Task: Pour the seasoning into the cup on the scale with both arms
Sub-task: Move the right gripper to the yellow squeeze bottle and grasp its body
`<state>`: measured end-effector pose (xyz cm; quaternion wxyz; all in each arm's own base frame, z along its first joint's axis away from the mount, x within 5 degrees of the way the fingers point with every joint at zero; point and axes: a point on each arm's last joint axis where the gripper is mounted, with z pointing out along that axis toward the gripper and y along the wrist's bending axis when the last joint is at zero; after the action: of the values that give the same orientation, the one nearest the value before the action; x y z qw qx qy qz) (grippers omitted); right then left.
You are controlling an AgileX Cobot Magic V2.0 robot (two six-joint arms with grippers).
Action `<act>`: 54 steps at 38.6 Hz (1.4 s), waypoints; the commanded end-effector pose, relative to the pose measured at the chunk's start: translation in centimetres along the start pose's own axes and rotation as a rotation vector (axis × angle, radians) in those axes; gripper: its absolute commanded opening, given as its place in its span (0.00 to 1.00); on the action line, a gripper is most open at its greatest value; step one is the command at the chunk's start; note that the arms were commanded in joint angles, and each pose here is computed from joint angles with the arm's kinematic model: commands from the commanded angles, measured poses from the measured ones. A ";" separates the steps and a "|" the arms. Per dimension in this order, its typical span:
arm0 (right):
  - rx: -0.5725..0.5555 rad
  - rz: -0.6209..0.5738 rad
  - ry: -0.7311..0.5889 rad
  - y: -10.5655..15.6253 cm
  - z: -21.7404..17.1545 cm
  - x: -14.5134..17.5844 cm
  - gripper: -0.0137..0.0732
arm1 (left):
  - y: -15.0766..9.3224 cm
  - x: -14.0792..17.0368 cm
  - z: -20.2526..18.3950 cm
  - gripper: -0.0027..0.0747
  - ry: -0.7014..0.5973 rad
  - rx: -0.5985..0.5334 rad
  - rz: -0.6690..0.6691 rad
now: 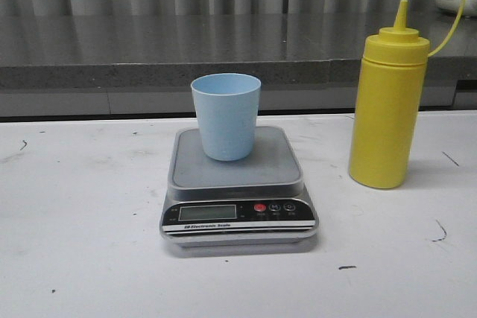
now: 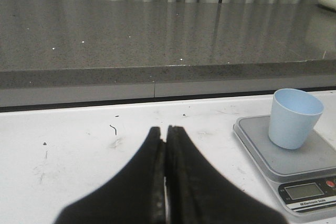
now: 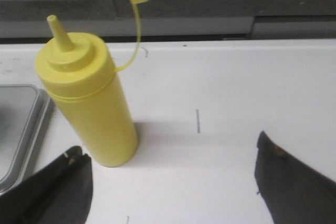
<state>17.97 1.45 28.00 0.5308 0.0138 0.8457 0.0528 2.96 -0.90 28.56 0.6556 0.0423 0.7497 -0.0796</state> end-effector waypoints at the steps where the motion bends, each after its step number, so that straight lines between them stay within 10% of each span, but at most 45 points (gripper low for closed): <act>1: -0.066 -0.022 -0.126 1.4 2.3 -1.8 0.90 | -0.1 -1.4 -0.2 0.01 -0.091 0.003 -0.019; 34: -0.187 0.035 -0.337 3.2 11.7 9.8 0.90 | -0.1 -1.4 -0.2 0.01 -0.091 0.003 -0.019; 54: -0.179 0.078 -0.390 4.0 15.5 7.9 0.90 | -0.1 -1.4 -0.2 0.01 -0.091 0.004 -0.020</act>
<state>27.17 6.98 12.36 0.6125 0.0045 0.7797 0.1299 2.96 -0.90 28.56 0.6556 0.0423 0.7497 -0.0796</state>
